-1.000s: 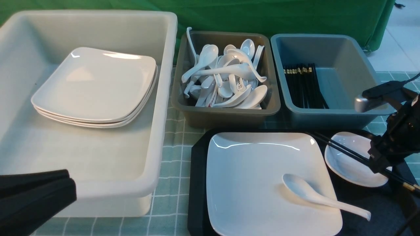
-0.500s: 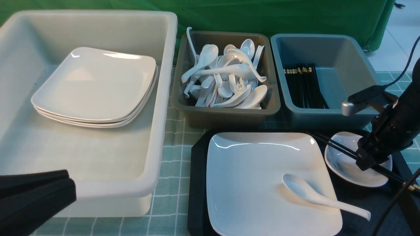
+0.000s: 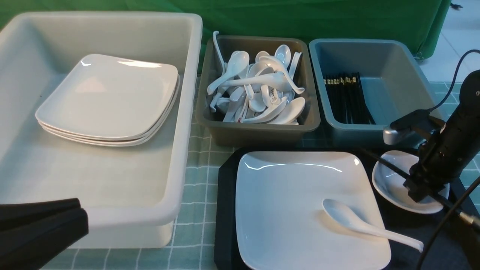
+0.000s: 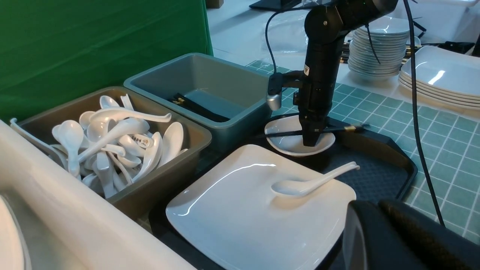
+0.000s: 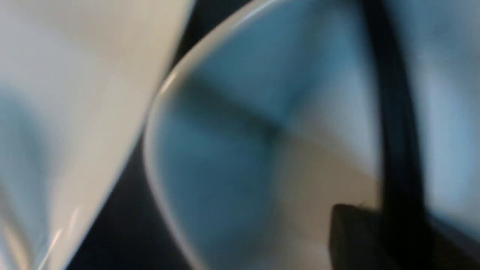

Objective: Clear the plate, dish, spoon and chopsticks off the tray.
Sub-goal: Use the right arm to grab a pair of chopsticks from the plate, then use the right arm to put the chopsticks into the small storage box on the right

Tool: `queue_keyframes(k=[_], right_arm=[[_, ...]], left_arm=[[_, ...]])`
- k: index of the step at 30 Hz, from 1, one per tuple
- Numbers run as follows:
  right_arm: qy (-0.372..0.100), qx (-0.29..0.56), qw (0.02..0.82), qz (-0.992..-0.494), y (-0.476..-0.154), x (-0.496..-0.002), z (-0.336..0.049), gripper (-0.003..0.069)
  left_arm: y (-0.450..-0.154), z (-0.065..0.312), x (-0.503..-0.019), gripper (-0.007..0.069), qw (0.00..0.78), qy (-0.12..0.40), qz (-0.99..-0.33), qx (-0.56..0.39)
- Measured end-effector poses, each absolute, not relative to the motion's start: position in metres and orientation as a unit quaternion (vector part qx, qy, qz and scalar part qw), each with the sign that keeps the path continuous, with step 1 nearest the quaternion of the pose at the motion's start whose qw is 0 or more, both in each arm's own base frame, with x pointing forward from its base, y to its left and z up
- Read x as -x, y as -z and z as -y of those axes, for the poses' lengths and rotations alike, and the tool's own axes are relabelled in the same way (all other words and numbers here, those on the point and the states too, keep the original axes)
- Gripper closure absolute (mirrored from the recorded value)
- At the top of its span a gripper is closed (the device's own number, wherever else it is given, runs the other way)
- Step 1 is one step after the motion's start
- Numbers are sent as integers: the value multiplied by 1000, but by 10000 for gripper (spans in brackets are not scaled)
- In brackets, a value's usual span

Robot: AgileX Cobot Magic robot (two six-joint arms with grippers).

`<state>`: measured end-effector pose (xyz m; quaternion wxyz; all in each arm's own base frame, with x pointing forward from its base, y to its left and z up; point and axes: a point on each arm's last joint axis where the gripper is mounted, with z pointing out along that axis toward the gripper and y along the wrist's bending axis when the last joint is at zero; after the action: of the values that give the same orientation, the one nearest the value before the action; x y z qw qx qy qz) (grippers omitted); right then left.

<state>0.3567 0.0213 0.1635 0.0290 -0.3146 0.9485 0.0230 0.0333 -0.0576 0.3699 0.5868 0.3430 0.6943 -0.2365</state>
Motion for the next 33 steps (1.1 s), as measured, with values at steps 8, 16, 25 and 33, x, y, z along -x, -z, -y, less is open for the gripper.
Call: queue_keyframes(k=[8, 16, 25, 33], right_arm=[[-27, 408, 19, -912, -193, -340, -41, 538], [-22, 397, 148, -906, -262, -325, -82, 538], [-68, 149, 374, -913, -326, -407, -83, 538], [-85, 39, 388, -917, -266, -495, -69, 507]], left_arm=[[-370, 58, -33, 608, 588, 236, -694, -342], [-377, 55, -38, 608, 623, 226, -680, -314], [-390, 47, -45, 608, 686, 205, -649, -257], [-386, 50, -43, 608, 668, 210, -659, -274]])
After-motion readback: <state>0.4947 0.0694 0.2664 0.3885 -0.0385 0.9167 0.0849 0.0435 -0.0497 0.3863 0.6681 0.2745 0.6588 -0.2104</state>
